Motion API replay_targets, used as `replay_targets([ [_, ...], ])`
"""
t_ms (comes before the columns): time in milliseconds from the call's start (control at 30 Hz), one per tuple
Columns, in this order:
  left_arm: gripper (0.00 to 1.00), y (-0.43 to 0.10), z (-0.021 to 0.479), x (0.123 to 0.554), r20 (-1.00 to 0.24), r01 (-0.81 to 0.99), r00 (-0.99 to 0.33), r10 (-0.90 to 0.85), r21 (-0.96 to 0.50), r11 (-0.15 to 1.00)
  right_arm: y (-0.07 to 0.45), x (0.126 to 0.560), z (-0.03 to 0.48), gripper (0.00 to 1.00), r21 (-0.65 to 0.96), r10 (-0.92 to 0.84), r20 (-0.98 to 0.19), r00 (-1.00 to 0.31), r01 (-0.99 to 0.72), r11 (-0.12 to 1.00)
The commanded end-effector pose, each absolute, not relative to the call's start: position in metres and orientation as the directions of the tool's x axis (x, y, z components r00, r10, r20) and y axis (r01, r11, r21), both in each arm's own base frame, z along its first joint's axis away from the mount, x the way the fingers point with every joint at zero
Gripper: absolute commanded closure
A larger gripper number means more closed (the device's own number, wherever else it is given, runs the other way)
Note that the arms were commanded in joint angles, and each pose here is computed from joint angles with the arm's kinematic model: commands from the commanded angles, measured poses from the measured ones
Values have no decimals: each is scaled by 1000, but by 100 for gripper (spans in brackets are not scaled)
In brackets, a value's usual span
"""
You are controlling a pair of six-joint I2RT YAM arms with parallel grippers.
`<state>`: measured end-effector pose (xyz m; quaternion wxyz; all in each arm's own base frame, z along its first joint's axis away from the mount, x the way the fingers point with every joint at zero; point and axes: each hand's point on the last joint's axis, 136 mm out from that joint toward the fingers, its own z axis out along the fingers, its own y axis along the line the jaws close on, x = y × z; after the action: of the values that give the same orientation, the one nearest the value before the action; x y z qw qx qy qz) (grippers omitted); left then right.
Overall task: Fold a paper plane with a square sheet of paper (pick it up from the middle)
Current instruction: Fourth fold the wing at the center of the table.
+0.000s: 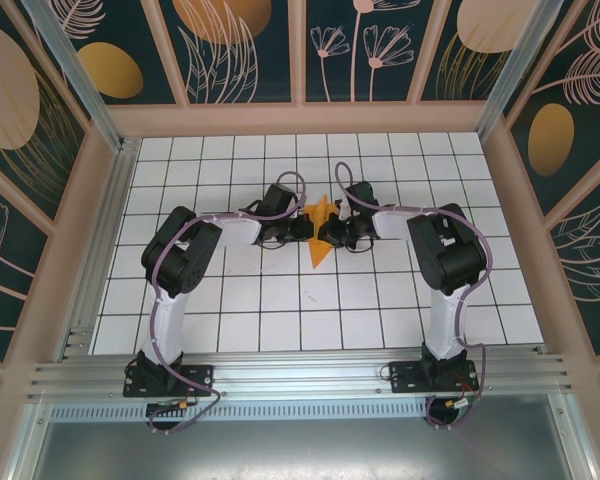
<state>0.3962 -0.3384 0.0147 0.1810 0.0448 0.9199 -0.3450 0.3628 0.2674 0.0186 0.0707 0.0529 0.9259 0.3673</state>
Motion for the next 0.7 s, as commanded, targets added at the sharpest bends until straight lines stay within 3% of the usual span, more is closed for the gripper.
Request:
replay_targets([
  [0, 98, -300, -44, 378, -258, 98, -966, -31, -473, 876, 262, 354, -6, 91, 643, 154, -32, -988, 98, 760],
  [300, 91, -320, 32, 400, -363, 139, -926, -104, -585, 799, 255, 345, -12, 91, 629, 184, 0, -983, 143, 764],
  [667, 90, -337, 51, 331, -237, 95, -957, -166, -800, 592, 263, 352, 6, 90, 683, 204, -11, -979, 141, 717],
])
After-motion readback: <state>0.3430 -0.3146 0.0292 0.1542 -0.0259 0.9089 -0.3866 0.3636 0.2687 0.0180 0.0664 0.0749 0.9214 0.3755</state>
